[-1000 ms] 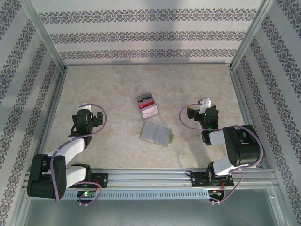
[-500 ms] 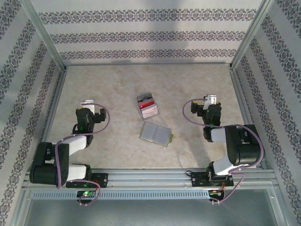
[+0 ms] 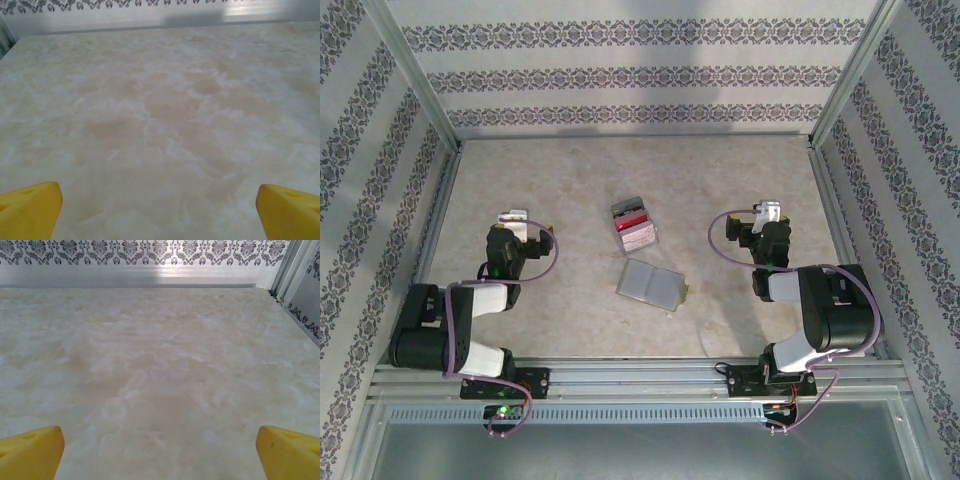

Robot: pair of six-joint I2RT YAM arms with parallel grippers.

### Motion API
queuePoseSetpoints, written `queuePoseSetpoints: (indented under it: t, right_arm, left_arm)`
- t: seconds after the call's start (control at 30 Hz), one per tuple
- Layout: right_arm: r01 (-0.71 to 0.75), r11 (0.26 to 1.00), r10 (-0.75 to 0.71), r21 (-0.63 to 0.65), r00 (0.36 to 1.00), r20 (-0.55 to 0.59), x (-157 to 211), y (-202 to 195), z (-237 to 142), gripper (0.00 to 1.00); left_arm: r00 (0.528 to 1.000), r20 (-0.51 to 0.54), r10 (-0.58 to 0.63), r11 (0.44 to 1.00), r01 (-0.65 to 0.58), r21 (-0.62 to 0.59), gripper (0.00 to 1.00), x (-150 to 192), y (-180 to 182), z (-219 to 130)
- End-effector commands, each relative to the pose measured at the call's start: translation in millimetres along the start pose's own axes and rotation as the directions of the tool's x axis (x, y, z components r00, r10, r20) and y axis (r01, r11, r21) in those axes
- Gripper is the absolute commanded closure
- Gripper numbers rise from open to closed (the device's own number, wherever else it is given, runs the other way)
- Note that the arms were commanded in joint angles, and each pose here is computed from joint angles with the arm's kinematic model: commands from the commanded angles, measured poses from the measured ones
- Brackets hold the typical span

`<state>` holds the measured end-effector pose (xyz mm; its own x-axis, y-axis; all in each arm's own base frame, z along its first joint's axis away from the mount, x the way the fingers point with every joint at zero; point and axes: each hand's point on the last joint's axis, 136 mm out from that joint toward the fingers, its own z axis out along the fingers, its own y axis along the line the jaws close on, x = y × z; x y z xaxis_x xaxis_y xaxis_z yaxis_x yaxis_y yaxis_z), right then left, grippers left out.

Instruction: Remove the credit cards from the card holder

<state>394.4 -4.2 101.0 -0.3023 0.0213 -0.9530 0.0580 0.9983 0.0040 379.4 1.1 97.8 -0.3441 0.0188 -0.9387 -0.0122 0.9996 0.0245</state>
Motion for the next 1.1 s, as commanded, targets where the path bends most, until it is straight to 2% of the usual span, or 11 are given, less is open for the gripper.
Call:
queuePoseSetpoints:
  t: [0.0,0.1,0.23,0.33,1.07]
  right_arm:
    - [-0.017,1.0,0.017,0.014,1.0,0.024,-8.0,-2.3,0.9,0.02]
    - [-0.018,1.0,0.017,0.014,1.0,0.023,-7.8,-2.4,0.9,0.02]
    - [-0.017,1.0,0.017,0.014,1.0,0.023,-7.8,-2.4,0.9,0.02]
    - [-0.018,1.0,0.018,0.015,1.0,0.024,-8.0,-2.6,0.9,0.02]
    - [-0.017,1.0,0.017,0.015,1.0,0.02,-7.3,-2.4,1.4,0.02]
  left_arm:
    - [0.994,0.107,-0.002,0.999,-0.001,0.035,0.0,-9.3,-3.2,2.2]
    - [0.99,0.141,0.0,0.999,-0.006,0.038,0.01,-2.9,-4.1,2.9]
    - [0.995,0.099,-0.004,1.0,0.002,0.024,0.01,-0.8,-1.6,9.8]
    - [1.0,-0.005,-0.023,0.999,0.023,-0.035,0.01,2.3,8.9,25.1]
    - [1.0,0.011,-0.024,0.999,0.025,-0.042,0.0,1.7,10.6,23.7]
